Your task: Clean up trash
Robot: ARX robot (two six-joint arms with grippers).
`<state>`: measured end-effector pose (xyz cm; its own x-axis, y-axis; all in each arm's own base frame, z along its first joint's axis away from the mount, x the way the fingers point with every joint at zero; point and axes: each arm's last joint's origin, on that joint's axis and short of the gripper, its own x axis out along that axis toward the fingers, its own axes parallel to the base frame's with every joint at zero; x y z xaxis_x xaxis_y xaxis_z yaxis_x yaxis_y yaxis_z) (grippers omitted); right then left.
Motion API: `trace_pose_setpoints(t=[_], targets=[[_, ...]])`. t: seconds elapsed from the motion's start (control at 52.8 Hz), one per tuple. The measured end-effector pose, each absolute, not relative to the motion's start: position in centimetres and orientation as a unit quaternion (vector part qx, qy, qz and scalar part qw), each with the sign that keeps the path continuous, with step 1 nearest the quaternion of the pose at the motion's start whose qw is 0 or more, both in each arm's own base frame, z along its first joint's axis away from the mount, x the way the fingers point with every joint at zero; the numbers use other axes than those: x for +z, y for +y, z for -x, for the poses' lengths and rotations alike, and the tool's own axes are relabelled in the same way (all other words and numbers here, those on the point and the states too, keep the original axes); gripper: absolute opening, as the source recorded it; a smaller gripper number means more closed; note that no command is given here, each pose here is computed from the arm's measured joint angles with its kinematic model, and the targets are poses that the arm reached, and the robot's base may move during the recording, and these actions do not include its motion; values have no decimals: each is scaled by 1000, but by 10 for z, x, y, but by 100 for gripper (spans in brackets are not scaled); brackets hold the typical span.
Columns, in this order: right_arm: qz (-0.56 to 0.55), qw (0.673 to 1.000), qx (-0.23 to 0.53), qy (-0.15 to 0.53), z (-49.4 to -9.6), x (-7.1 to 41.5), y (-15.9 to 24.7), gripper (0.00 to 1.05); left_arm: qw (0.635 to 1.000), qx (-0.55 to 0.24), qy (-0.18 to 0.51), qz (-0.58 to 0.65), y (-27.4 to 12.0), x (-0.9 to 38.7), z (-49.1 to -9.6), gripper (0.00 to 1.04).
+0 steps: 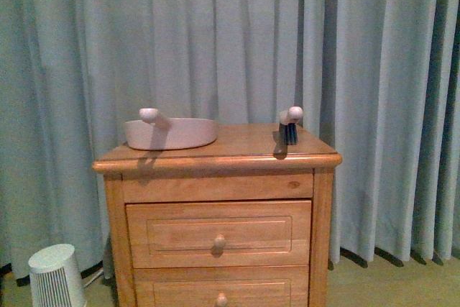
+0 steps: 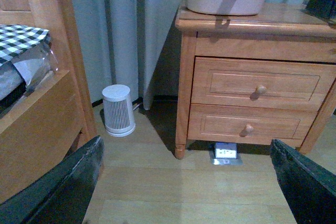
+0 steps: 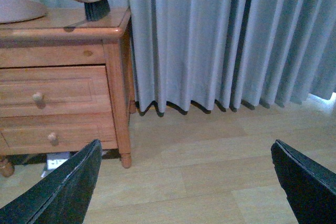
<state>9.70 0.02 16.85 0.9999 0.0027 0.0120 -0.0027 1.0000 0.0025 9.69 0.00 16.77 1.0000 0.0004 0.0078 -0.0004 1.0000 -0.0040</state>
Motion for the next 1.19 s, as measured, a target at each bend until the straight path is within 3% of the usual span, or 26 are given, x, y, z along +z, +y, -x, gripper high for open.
trace_pose_setpoints(t=[1.194], targets=[[-1, 1000, 1, -6, -97, 169, 0, 97, 1000, 0, -4, 2, 0, 168, -97, 97]])
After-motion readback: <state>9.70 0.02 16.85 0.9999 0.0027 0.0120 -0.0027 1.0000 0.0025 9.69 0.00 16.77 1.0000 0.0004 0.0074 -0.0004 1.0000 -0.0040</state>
